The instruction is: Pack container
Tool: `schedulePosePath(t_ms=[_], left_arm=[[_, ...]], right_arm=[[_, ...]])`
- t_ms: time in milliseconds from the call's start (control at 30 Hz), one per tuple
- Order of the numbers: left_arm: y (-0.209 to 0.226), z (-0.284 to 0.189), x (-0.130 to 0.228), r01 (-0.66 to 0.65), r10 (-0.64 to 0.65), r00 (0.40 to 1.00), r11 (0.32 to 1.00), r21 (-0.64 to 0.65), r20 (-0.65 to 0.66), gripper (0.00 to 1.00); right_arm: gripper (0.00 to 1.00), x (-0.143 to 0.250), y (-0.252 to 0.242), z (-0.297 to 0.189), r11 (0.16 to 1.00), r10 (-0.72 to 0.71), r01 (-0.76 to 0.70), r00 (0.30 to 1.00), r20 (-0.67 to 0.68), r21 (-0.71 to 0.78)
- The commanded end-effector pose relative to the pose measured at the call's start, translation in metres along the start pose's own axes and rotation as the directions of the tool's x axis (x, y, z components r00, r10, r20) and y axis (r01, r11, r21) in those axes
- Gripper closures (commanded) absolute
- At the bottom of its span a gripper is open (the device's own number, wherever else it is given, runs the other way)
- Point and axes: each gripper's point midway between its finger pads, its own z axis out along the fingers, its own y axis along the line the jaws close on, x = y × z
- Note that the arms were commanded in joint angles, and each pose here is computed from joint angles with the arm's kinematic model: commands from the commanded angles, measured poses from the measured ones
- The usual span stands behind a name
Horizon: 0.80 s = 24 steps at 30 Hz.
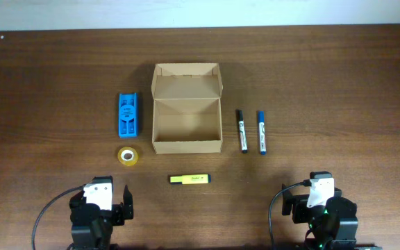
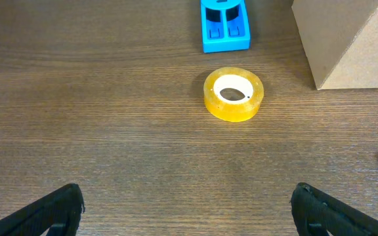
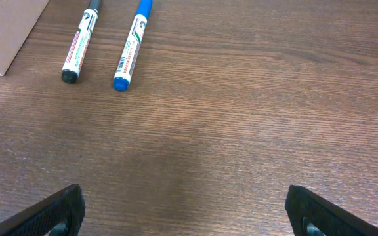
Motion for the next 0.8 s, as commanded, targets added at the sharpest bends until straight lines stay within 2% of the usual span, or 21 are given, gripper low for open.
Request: schedulePosePath(t_ms=[0, 767], left_arm=[[0.0014, 0.0015, 0.0014, 0.007, -0.007, 1.0, 1.0, -0.011, 0.003, 0.0], [0.0014, 0.0015, 0.0015, 0.007, -0.007, 1.0, 1.0, -0.011, 0.003, 0.0]], right_arm=[[0.01, -0.0002, -0.0003, 0.0011, 1.0, 0.006, -0.006, 1.0, 0.01, -0.001], [0.01, -0.0039, -0.0005, 0.0009, 1.0, 0.005, -0.005, 1.0, 0.025, 0.0]])
